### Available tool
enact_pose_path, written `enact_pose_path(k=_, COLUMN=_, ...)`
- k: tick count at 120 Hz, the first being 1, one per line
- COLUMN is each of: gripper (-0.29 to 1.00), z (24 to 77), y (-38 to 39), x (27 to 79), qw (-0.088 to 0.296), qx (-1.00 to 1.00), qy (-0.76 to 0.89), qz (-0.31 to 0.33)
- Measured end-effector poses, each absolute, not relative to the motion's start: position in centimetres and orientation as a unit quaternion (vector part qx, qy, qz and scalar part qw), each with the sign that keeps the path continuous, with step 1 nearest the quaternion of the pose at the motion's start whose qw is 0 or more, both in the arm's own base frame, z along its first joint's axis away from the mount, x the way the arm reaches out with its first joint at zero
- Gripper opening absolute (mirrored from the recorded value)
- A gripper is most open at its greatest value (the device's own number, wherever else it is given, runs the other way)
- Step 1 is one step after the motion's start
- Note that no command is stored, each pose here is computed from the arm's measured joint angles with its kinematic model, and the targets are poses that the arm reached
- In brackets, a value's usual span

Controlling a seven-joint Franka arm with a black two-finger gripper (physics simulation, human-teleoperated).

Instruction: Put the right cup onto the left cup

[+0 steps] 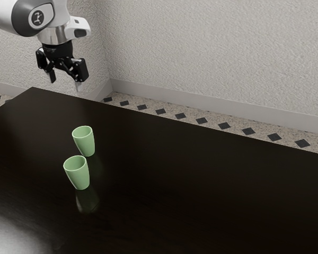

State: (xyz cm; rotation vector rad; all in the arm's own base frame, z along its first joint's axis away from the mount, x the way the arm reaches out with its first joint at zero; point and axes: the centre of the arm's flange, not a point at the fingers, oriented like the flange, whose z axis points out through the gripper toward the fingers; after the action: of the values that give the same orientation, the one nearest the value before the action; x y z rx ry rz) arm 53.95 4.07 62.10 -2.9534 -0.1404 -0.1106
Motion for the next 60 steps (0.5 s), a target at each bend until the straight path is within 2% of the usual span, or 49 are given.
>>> enact_pose_path(k=28, gripper=0.7, z=61.0, y=3.9, x=51.5, qw=0.088, qx=-0.995, qy=-0.048, qz=-0.023)
enact_pose_path(k=60, gripper=0.7, z=53.6, y=4.7, x=50.0, qw=0.059, qx=-0.995, qy=-0.062, qz=0.043)
